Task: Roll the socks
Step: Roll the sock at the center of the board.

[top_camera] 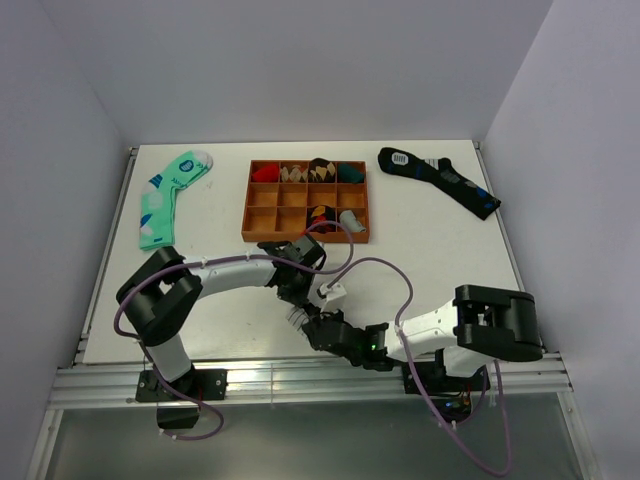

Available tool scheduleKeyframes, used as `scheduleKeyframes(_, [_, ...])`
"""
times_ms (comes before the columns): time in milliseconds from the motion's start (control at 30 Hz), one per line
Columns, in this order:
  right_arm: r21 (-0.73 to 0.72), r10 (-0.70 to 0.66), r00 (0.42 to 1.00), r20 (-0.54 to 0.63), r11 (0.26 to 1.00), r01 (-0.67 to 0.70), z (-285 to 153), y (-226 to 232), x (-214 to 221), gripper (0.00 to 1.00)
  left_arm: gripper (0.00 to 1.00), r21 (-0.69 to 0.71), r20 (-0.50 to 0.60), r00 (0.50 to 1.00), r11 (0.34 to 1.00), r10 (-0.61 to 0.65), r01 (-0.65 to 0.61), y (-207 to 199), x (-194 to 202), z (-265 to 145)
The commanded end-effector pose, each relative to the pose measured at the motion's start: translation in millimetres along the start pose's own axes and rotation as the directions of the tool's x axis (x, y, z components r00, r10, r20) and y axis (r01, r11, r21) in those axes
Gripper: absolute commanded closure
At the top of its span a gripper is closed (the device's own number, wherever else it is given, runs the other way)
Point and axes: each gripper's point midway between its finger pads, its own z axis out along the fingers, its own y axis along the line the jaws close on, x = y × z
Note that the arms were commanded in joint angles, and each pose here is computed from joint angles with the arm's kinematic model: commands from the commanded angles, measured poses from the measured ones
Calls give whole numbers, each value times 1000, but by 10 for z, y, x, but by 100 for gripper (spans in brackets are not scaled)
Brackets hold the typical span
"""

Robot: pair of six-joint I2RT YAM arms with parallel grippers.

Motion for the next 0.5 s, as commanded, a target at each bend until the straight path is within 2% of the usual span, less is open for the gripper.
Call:
scheduleKeyframes(0, [121,-170,977,-130,975,186,-139,-412,298,100,100,-228,-3,1000,974,-7,6,530,41,38])
scheduleKeyframes(233, [109,-179,977,-118,975,192,-160,-348,238,100,100,-255,9,1000,967,-14,16,580,-5,8])
scheduleKeyframes(467, [97,-169,978,-118,979,181,-176,-344,268,100,100,-204,18,1000,979,-19,23,502,-18,-6])
